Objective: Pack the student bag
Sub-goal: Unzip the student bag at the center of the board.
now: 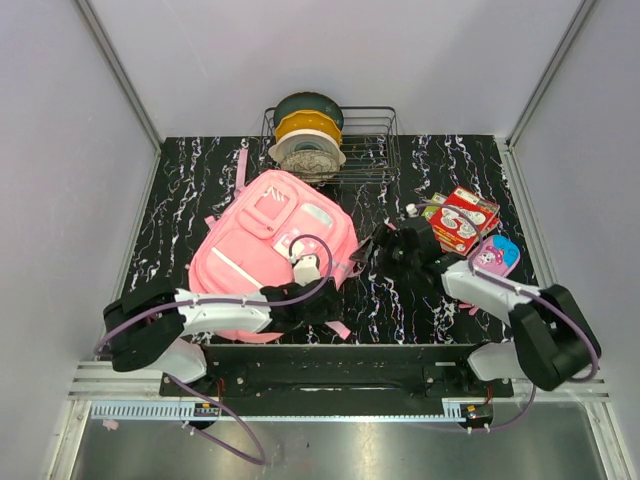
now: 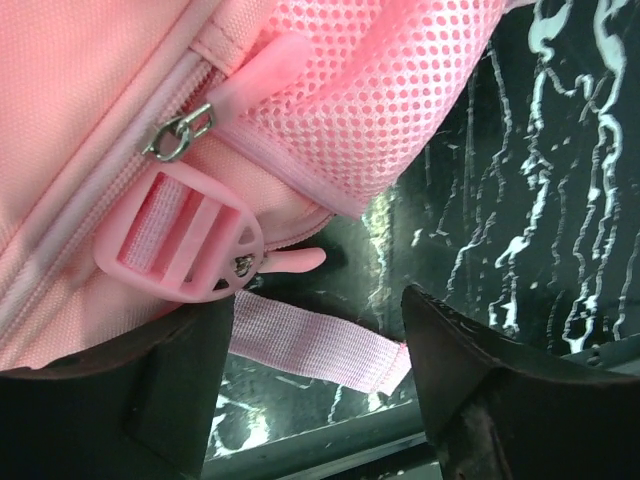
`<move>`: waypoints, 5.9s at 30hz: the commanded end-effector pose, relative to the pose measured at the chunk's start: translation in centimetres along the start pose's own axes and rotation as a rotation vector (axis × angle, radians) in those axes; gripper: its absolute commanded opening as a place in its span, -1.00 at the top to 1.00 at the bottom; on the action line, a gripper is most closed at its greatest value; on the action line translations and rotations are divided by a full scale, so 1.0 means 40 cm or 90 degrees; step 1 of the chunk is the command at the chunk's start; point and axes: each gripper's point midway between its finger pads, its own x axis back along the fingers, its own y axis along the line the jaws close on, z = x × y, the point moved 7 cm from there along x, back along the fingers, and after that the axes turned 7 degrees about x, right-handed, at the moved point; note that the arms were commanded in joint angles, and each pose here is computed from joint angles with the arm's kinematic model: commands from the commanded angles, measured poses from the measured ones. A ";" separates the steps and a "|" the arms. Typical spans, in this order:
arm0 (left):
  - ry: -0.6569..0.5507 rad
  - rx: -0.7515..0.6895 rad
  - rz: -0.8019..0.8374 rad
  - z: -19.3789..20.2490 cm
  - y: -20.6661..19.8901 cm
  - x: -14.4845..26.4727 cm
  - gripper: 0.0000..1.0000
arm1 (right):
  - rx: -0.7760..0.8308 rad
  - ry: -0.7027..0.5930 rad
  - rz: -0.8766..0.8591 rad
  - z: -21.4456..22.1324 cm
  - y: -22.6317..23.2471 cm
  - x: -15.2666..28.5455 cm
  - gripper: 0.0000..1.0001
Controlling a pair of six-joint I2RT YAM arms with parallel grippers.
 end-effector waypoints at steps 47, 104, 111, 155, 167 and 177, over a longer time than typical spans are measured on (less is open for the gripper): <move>0.066 0.162 -0.422 0.116 0.135 -0.109 0.10 | 0.034 0.004 -0.086 0.075 0.017 -0.054 1.00; -0.031 -0.014 -0.096 0.033 0.009 -0.011 1.00 | 0.005 0.054 -0.134 0.065 0.062 -0.093 0.85; -0.070 -0.047 -0.078 -0.027 -0.004 0.047 1.00 | 0.005 0.036 -0.074 0.022 0.020 -0.108 1.00; -0.055 -0.123 0.081 -0.090 -0.123 0.220 1.00 | -0.102 0.047 -0.192 0.034 0.074 0.137 -0.32; -0.072 -0.127 0.103 -0.092 -0.139 0.244 1.00 | -0.118 0.093 -0.203 0.084 0.114 0.073 -0.25; -0.083 -0.139 0.127 -0.091 -0.155 0.262 1.00 | -0.119 0.096 -0.204 0.090 0.128 0.009 -0.13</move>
